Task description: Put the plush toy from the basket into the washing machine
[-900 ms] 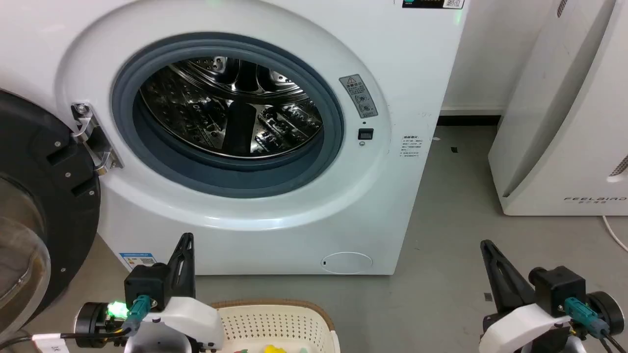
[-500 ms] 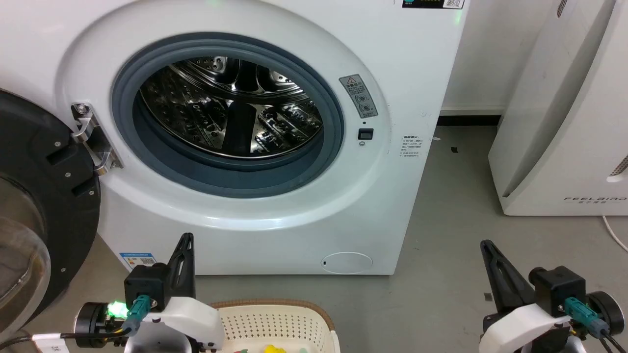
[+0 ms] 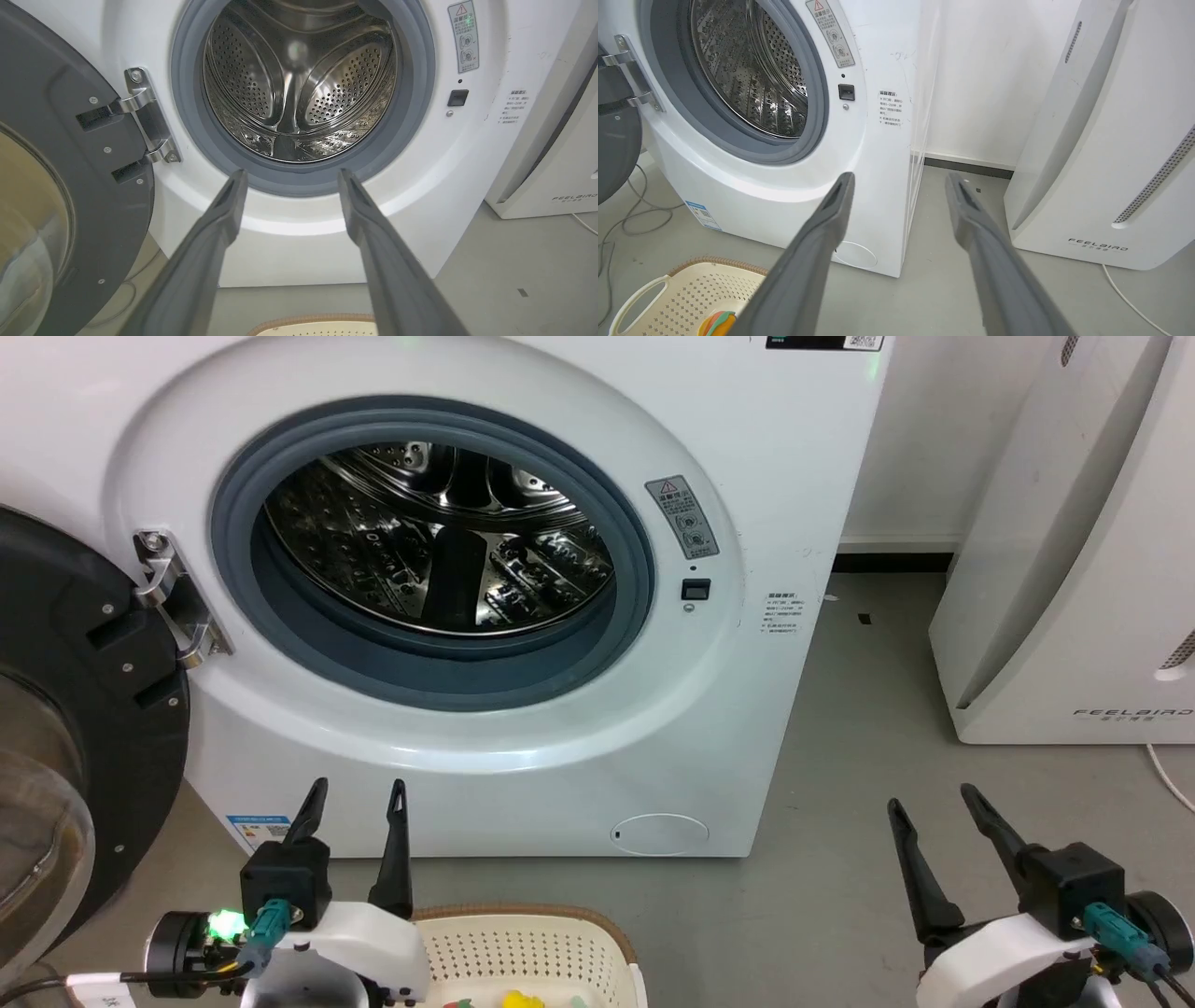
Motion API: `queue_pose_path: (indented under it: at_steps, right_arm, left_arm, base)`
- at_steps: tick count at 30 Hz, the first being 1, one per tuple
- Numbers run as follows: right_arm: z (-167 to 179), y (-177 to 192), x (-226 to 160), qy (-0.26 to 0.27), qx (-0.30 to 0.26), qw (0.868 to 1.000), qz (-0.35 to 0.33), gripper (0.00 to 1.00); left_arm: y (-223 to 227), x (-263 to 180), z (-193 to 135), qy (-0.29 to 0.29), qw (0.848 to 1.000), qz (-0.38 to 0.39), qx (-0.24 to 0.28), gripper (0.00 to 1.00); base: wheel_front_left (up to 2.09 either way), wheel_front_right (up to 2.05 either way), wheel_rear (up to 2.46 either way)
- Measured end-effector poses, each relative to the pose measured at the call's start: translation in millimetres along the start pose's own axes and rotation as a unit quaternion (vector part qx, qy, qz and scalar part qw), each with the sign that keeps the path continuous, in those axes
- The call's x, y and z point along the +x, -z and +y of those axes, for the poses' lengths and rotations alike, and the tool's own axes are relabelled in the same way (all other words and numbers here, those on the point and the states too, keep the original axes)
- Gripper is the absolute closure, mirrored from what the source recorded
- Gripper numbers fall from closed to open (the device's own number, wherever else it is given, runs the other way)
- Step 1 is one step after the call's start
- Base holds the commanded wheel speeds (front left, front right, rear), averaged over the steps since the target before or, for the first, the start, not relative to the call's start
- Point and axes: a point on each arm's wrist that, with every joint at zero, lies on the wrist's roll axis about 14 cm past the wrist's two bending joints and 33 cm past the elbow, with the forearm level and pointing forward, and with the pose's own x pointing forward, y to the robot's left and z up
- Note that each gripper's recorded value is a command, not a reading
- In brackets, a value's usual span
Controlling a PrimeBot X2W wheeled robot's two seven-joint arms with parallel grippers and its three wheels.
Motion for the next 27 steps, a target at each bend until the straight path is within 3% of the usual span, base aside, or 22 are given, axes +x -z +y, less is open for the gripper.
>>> queue_pose_path:
  at_steps: [13,27]
  right_arm:
    - [-6.2,3.0,3.3,0.009,0.015,1.000,-0.006,0.00]
    - [-14.9,6.1,17.9,0.019,0.032,0.999,-0.012,0.00]
  left_arm:
    - [20.5,8.6,-7.6,0.011,1.000,0.024,0.001,0.00]
    - [79.4,27.1,-26.5,0.043,0.993,0.107,-0.002,0.00]
  base:
    - [0.00,0.00,0.00]
    - [0.00,0.00,0.00]
